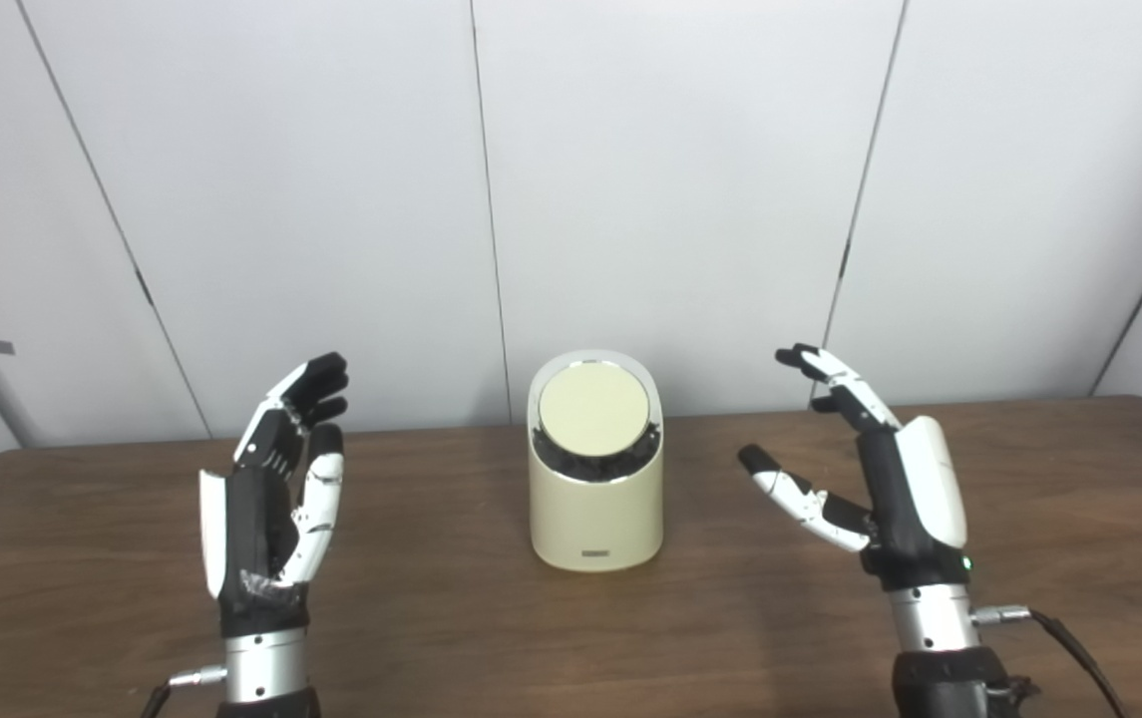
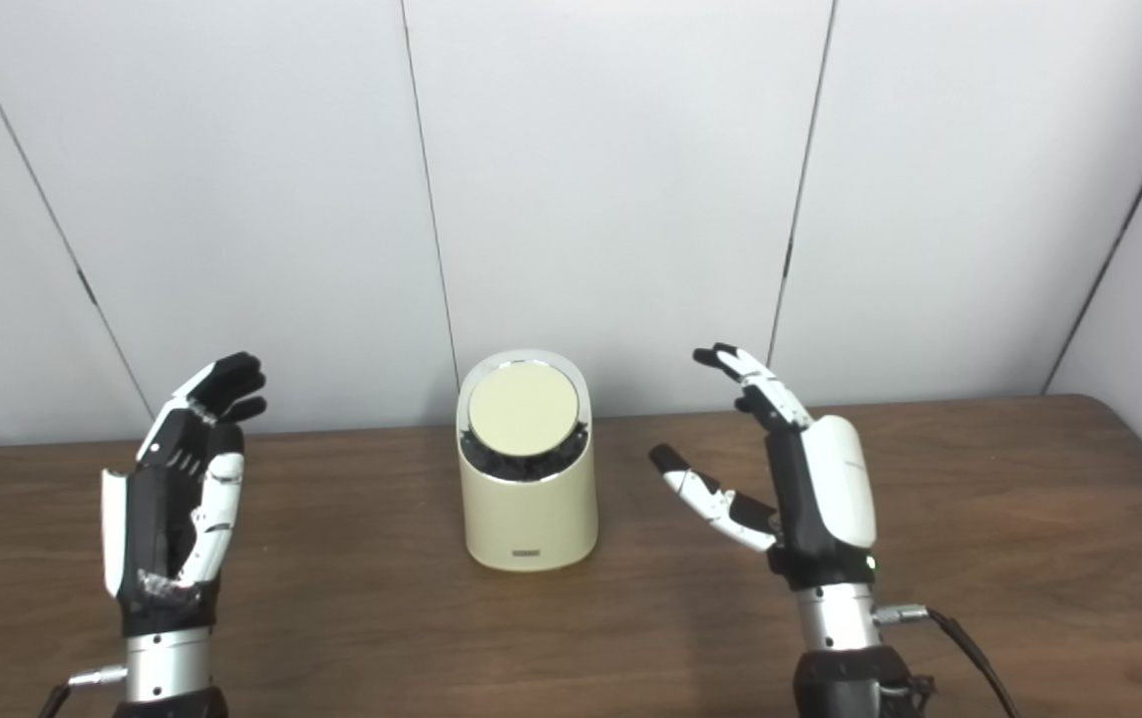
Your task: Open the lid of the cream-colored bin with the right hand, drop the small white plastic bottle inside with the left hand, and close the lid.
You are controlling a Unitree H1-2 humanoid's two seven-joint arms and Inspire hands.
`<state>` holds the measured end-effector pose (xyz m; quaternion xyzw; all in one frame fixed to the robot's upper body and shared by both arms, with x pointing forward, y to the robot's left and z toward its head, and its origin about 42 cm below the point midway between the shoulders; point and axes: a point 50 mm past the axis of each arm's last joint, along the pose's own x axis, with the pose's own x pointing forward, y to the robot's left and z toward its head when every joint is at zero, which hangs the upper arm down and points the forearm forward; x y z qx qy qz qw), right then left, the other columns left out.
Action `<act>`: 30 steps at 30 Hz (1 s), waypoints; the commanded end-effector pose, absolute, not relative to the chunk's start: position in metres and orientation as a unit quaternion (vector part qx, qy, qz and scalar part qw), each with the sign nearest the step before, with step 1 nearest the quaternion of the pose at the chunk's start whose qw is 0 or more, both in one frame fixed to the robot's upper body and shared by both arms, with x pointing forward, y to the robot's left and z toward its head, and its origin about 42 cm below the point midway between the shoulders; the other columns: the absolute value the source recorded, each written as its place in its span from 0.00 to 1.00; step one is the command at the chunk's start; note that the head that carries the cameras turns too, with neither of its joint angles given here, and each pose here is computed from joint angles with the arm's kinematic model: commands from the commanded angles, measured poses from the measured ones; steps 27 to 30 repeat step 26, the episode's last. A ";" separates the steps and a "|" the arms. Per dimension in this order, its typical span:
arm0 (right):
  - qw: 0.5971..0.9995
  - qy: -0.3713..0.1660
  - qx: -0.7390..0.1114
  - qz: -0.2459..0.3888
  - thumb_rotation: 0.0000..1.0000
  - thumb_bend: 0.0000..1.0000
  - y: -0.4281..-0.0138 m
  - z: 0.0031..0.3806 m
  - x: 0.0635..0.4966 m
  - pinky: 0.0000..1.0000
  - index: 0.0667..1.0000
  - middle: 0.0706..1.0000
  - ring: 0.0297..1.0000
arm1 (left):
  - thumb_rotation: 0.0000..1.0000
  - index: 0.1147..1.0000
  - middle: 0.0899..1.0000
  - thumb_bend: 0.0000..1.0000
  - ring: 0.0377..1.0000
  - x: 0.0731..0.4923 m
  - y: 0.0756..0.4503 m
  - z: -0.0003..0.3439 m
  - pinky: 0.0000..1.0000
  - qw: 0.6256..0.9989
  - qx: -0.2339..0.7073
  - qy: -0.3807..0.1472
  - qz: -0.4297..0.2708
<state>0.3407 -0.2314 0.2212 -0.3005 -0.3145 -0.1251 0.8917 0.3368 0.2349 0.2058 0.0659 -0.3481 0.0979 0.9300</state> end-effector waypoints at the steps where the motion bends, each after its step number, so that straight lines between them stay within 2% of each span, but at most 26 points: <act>1: 0.882 -0.366 -0.267 -0.129 0.52 0.31 -0.228 0.234 0.340 0.64 0.71 0.79 0.76 | 0.58 0.76 0.78 0.25 0.78 0.339 0.239 0.219 0.75 0.919 0.068 -0.377 0.095; 2: 0.882 -0.369 -0.262 -0.131 0.55 0.31 -0.229 0.232 0.339 0.63 0.70 0.78 0.75 | 0.57 0.76 0.78 0.26 0.78 0.339 0.240 0.219 0.75 0.918 0.071 -0.377 0.097; 5: 0.880 -0.378 -0.250 -0.140 0.54 0.31 -0.230 0.229 0.335 0.60 0.69 0.73 0.72 | 0.54 0.76 0.78 0.27 0.77 0.337 0.246 0.219 0.72 0.916 0.080 -0.381 0.102; 7: 0.883 -0.382 -0.234 -0.141 0.48 0.30 -0.229 0.228 0.332 0.59 0.68 0.72 0.71 | 0.51 0.75 0.77 0.27 0.76 0.334 0.250 0.220 0.70 0.914 0.084 -0.383 0.105; 8: 0.884 -0.384 -0.226 -0.142 0.40 0.30 -0.230 0.228 0.330 0.59 0.67 0.71 0.70 | 0.49 0.75 0.77 0.28 0.76 0.333 0.252 0.220 0.69 0.913 0.086 -0.383 0.107; 10: 0.886 -0.386 -0.212 -0.145 0.30 0.32 -0.230 0.226 0.329 0.57 0.65 0.69 0.69 | 0.40 0.73 0.75 0.28 0.74 0.329 0.256 0.221 0.66 0.910 0.098 -0.386 0.113; 11: 0.888 -0.384 -0.207 -0.147 0.29 0.32 -0.230 0.225 0.328 0.56 0.64 0.69 0.68 | 0.35 0.72 0.74 0.28 0.73 0.327 0.258 0.222 0.65 0.909 0.104 -0.387 0.118; 13: 0.890 -0.381 -0.200 -0.149 0.30 0.33 -0.231 0.222 0.325 0.55 0.64 0.68 0.67 | 0.31 0.70 0.73 0.30 0.71 0.325 0.261 0.222 0.63 0.907 0.107 -0.389 0.124; 17: 0.889 -0.388 -0.189 -0.151 0.28 0.29 -0.233 0.225 0.322 0.55 0.64 0.67 0.66 | 0.41 0.70 0.73 0.30 0.72 0.323 0.266 0.222 0.65 0.908 0.092 -0.389 0.124; 21: 0.896 -0.381 -0.173 -0.148 0.30 0.26 -0.230 0.229 0.320 0.56 0.65 0.68 0.67 | 0.44 0.70 0.73 0.30 0.72 0.324 0.271 0.219 0.66 0.911 0.089 -0.382 0.127; 24: 0.901 -0.379 -0.158 -0.143 0.23 0.27 -0.230 0.227 0.321 0.57 0.66 0.69 0.68 | 0.44 0.70 0.73 0.31 0.72 0.326 0.272 0.217 0.66 0.913 0.085 -0.378 0.130; 30: 0.901 -0.380 -0.153 -0.141 0.22 0.27 -0.231 0.226 0.322 0.57 0.66 0.69 0.68 | 0.44 0.70 0.73 0.31 0.72 0.327 0.271 0.216 0.66 0.913 0.086 -0.376 0.130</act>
